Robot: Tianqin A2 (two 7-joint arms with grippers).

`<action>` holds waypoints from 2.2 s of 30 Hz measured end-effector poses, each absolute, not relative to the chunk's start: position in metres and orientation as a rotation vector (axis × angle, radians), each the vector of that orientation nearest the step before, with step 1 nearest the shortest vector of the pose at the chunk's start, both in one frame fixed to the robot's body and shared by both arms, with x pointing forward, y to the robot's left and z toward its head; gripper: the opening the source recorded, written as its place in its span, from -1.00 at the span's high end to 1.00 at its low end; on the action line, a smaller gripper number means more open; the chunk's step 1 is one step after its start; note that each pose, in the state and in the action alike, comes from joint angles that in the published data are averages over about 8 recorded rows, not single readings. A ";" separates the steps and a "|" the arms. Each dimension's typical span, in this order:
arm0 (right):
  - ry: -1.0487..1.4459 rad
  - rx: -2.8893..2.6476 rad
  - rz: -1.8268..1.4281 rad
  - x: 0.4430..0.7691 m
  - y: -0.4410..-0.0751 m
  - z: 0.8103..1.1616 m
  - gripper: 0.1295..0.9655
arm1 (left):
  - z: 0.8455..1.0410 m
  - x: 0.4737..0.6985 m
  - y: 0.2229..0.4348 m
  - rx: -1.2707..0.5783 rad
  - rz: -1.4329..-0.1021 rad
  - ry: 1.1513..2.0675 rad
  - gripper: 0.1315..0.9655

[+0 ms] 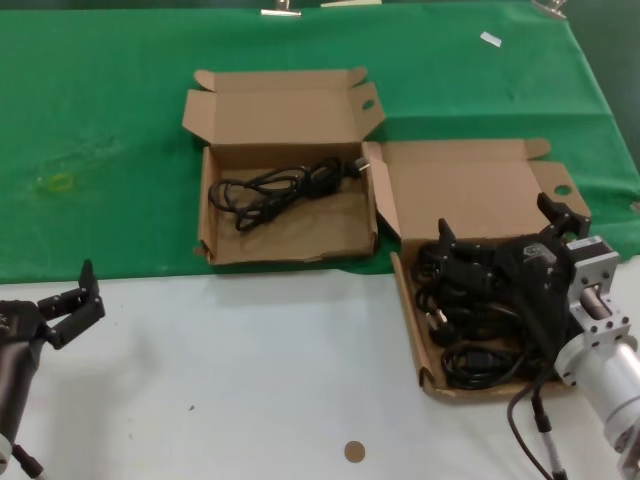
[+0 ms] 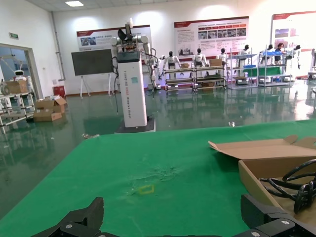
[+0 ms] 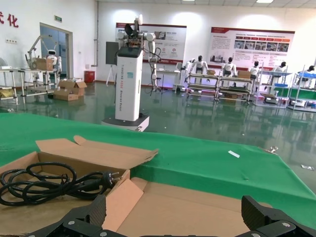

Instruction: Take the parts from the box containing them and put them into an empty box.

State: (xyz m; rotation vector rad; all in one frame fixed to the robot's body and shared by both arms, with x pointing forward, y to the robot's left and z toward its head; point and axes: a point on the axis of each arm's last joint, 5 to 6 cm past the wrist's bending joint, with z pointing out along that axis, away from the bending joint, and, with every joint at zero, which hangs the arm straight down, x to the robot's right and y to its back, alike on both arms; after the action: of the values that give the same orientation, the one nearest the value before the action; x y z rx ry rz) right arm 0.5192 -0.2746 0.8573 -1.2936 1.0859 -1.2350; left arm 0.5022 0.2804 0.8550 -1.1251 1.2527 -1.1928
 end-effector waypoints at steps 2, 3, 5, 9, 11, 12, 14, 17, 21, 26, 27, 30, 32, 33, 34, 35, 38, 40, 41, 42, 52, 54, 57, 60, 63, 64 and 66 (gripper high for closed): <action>1.086 -1.294 -1.235 0.519 -0.275 0.857 -1.00 | 0.855 0.502 0.280 -1.125 -1.193 1.253 -1.00; 1.086 -1.294 -1.235 0.519 -0.275 0.857 -1.00 | 0.855 0.502 0.280 -1.125 -1.193 1.253 -1.00; 1.086 -1.294 -1.235 0.519 -0.275 0.857 -1.00 | 0.855 0.502 0.280 -1.125 -1.193 1.253 -1.00; 1.086 -1.294 -1.235 0.519 -0.275 0.857 -1.00 | 0.855 0.502 0.280 -1.125 -1.193 1.253 -1.00; 1.086 -1.294 -1.235 0.519 -0.275 0.857 -1.00 | 0.855 0.502 0.280 -1.125 -1.193 1.253 -1.00; 1.086 -1.294 -1.235 0.519 -0.275 0.857 -1.00 | 0.855 0.502 0.280 -1.125 -1.193 1.253 -1.00; 1.086 -1.294 -1.235 0.519 -0.275 0.857 -1.00 | 0.855 0.502 0.280 -1.125 -1.193 1.253 -1.00; 1.086 -1.294 -1.235 0.519 -0.275 0.857 -1.00 | 0.855 0.502 0.280 -1.125 -1.193 1.253 -1.00; 1.086 -1.294 -1.235 0.519 -0.275 0.857 -1.00 | 0.855 0.502 0.280 -1.125 -1.193 1.253 -1.00; 1.086 -1.294 -1.235 0.519 -0.275 0.857 -1.00 | 0.855 0.502 0.280 -1.125 -1.193 1.253 -1.00; 1.086 -1.294 -1.235 0.519 -0.275 0.857 -1.00 | 0.855 0.502 0.280 -1.125 -1.193 1.253 -1.00; 1.086 -1.294 -1.235 0.519 -0.275 0.857 -1.00 | 0.855 0.502 0.280 -1.125 -1.193 1.253 -1.00; 1.086 -1.294 -1.235 0.519 -0.275 0.857 -1.00 | 0.855 0.502 0.280 -1.125 -1.193 1.253 -1.00; 1.086 -1.294 -1.235 0.519 -0.275 0.857 -1.00 | 0.855 0.502 0.280 -1.125 -1.193 1.253 -1.00; 1.086 -1.294 -1.235 0.519 -0.275 0.857 -1.00 | 0.855 0.502 0.280 -1.125 -1.193 1.253 -1.00; 1.086 -1.294 -1.235 0.519 -0.275 0.857 -1.00 | 0.855 0.502 0.280 -1.125 -1.193 1.253 -1.00; 1.086 -1.294 -1.235 0.519 -0.275 0.857 -1.00 | 0.855 0.502 0.280 -1.125 -1.193 1.253 -1.00; 1.086 -1.294 -1.235 0.519 -0.275 0.857 -1.00 | 0.855 0.502 0.280 -1.125 -1.193 1.253 -1.00; 1.086 -1.294 -1.235 0.519 -0.275 0.857 -1.00 | 0.855 0.502 0.280 -1.125 -1.193 1.253 -1.00; 1.086 -1.294 -1.235 0.519 -0.275 0.857 -1.00 | 0.855 0.502 0.280 -1.125 -1.193 1.253 -1.00; 1.086 -1.294 -1.235 0.519 -0.275 0.857 -1.00 | 0.855 0.502 0.280 -1.125 -1.193 1.253 -1.00; 1.086 -1.294 -1.235 0.519 -0.275 0.857 -1.00 | 0.855 0.502 0.280 -1.125 -1.193 1.253 -1.00; 1.086 -1.294 -1.235 0.519 -0.275 0.857 -1.00 | 0.855 0.502 0.280 -1.125 -1.193 1.253 -1.00; 1.086 -1.294 -1.235 0.519 -0.275 0.857 -1.00 | 0.855 0.502 0.280 -1.125 -1.193 1.253 -1.00; 1.086 -1.294 -1.235 0.519 -0.275 0.857 -1.00 | 0.855 0.502 0.280 -1.125 -1.193 1.253 -1.00; 1.086 -1.294 -1.235 0.519 -0.275 0.857 -1.00 | 0.855 0.502 0.280 -1.125 -1.193 1.253 -1.00; 1.086 -1.294 -1.235 0.519 -0.275 0.857 -1.00 | 0.855 0.502 0.280 -1.125 -1.193 1.253 -1.00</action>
State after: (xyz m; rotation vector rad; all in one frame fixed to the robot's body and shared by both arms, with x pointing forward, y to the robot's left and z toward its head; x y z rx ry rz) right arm 0.5192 -0.2746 0.8573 -1.2936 1.0858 -1.2350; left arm 0.5022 0.2804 0.8550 -1.1251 1.2527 -1.1928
